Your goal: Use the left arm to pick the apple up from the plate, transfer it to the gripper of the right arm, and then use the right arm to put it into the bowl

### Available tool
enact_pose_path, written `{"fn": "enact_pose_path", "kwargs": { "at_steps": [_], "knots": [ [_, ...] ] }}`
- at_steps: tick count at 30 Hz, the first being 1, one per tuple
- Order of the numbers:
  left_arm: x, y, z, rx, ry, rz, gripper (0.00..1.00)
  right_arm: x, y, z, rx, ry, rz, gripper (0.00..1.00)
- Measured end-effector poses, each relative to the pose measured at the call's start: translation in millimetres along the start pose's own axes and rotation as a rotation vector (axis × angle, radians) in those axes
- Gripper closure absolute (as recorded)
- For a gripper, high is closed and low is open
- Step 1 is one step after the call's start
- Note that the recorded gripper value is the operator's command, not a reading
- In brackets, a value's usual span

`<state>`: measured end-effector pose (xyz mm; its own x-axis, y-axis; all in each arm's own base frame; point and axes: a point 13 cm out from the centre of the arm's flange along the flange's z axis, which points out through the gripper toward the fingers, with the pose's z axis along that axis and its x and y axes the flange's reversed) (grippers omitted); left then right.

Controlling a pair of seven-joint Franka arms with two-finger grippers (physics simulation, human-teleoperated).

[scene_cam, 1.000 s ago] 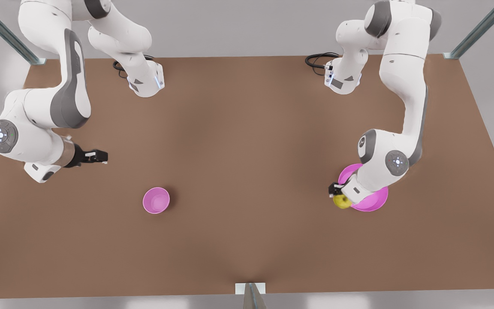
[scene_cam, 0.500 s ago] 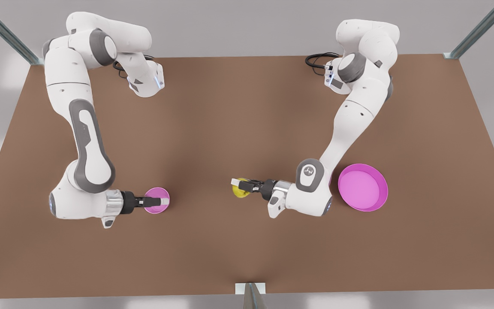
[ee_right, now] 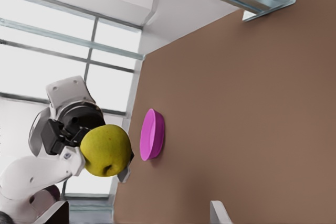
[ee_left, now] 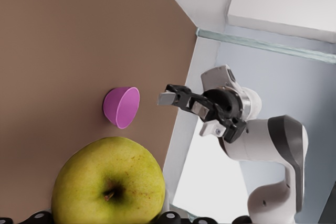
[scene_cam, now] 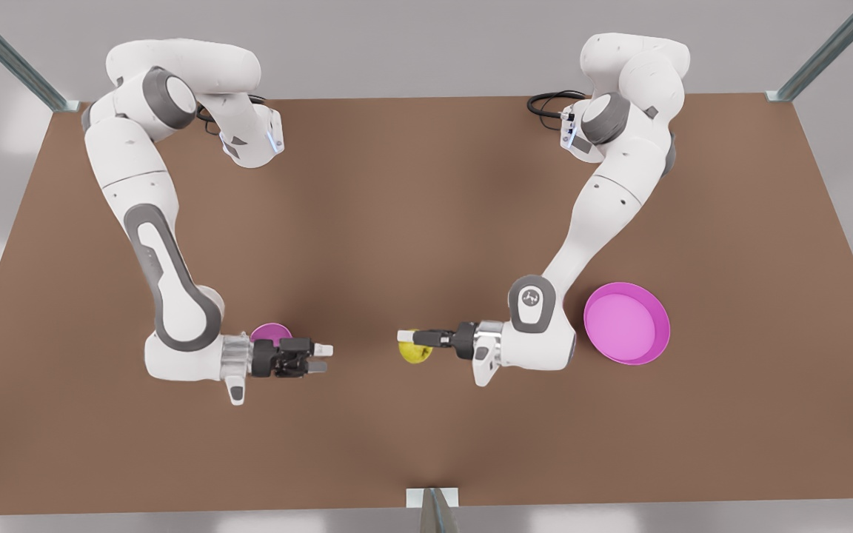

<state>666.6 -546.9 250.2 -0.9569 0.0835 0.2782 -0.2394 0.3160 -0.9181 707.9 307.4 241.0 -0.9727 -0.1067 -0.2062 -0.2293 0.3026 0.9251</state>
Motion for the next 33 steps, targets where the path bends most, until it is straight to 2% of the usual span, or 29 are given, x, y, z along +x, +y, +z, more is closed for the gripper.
{"fn": "enact_pose_path", "kwargs": {
  "at_steps": [7,15,25,33],
  "knots": [
    [-3,-5,6,0.026,-0.029,0.024,0.27,-5,26,41,-0.117,-0.023,-0.35,0.0],
    [-4,-9,16,0.03,-0.056,0.052,0.27,-7,32,52,-0.126,-0.058,-0.663,0.0],
    [-7,-15,12,0.033,-0.075,0.075,0.27,-18,40,79,-0.117,-0.15,-0.895,0.0],
    [-11,-20,3,0.038,-0.086,0.086,0.26,-19,43,90,-0.118,-0.19,-0.996,0.0]
  ]
}}
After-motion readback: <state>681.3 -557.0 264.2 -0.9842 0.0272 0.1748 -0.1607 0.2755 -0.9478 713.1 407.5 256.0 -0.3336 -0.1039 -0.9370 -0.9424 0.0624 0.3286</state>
